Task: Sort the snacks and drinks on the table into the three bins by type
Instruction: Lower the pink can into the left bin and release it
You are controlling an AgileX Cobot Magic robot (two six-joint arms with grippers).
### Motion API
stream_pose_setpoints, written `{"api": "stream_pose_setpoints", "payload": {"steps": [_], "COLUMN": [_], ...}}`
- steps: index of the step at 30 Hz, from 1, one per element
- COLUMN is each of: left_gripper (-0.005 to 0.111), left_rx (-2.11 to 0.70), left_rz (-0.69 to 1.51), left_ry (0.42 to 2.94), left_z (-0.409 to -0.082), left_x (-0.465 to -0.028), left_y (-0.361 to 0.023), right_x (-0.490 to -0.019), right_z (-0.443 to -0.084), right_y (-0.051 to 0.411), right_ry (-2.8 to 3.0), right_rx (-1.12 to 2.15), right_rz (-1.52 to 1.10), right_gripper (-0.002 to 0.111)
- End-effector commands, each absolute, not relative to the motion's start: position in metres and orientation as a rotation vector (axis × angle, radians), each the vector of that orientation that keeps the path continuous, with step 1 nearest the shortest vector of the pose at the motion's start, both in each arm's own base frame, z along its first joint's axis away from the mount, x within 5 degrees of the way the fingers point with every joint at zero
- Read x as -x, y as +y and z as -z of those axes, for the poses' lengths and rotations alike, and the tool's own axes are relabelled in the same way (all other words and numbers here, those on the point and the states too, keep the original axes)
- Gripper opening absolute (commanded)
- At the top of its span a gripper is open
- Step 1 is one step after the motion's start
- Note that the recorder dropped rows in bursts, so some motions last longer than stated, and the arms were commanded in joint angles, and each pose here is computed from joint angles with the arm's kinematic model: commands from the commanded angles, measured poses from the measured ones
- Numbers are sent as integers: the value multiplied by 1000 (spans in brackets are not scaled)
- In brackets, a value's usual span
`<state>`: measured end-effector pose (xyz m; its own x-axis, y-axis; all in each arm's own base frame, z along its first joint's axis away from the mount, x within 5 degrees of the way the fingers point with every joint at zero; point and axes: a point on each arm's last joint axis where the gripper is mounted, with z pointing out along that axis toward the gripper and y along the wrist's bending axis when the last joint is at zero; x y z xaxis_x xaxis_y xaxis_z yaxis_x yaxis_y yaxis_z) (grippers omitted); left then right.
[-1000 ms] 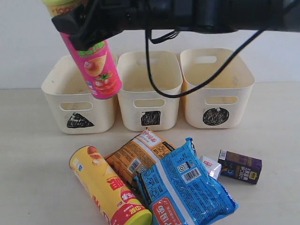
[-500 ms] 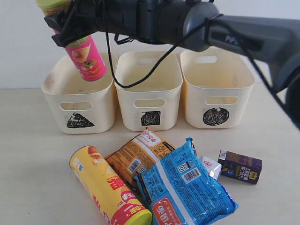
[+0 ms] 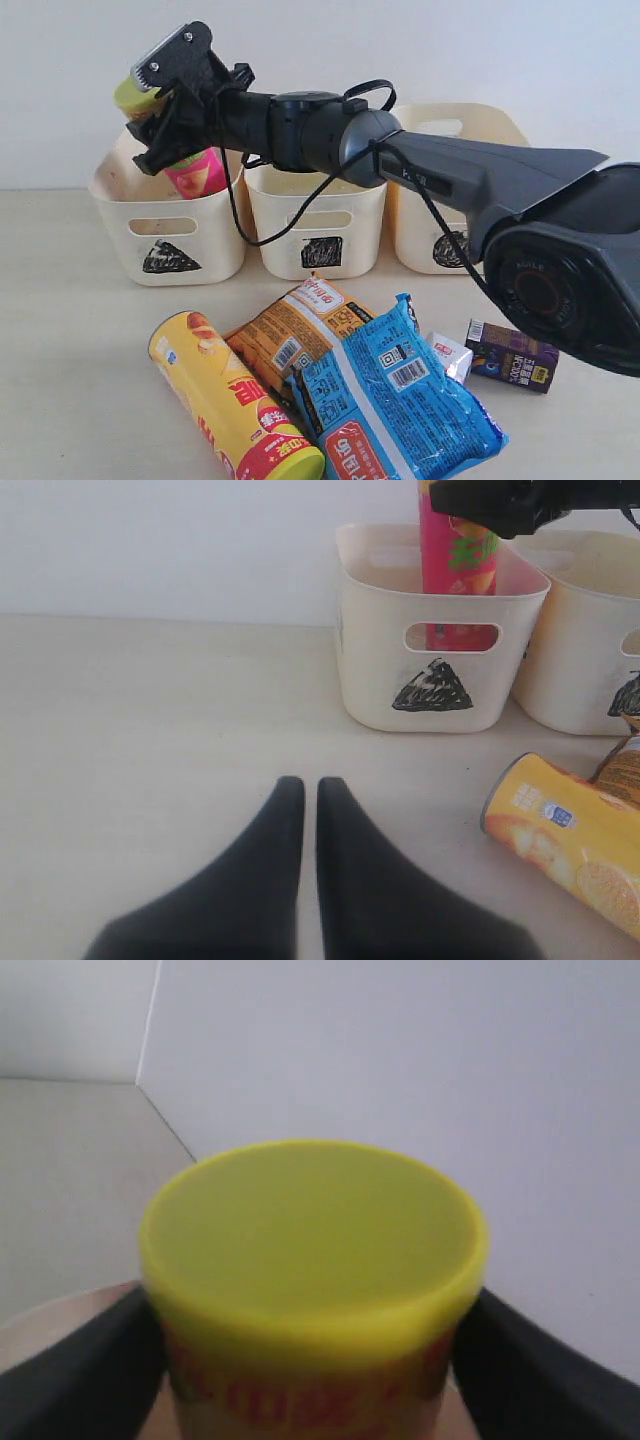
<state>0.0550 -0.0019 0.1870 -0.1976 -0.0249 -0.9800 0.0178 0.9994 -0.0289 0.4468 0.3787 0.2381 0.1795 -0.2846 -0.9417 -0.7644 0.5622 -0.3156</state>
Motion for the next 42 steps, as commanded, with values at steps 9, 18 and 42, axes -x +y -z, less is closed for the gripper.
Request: {"api": "stream_pose_setpoints", "payload": {"steps": [9, 18, 42], "left_gripper": [4, 4, 4], "left_rx": [4, 4, 4], "left_rz": [42, 42, 42], "left_ry": [1754, 1754, 1754], "left_z": [-189, -189, -189], "left_x": [-55, -55, -55], "left_y": [-2, -2, -2], "right_x": [-447, -432, -295], "right_z": [-295, -312, -344], "right_y": [359, 352, 421], "right_ry": [1528, 1559, 1584], "right_rx": [591, 561, 585], "right_rz": [-518, 92, 112], "right_gripper": [32, 1, 0]}}
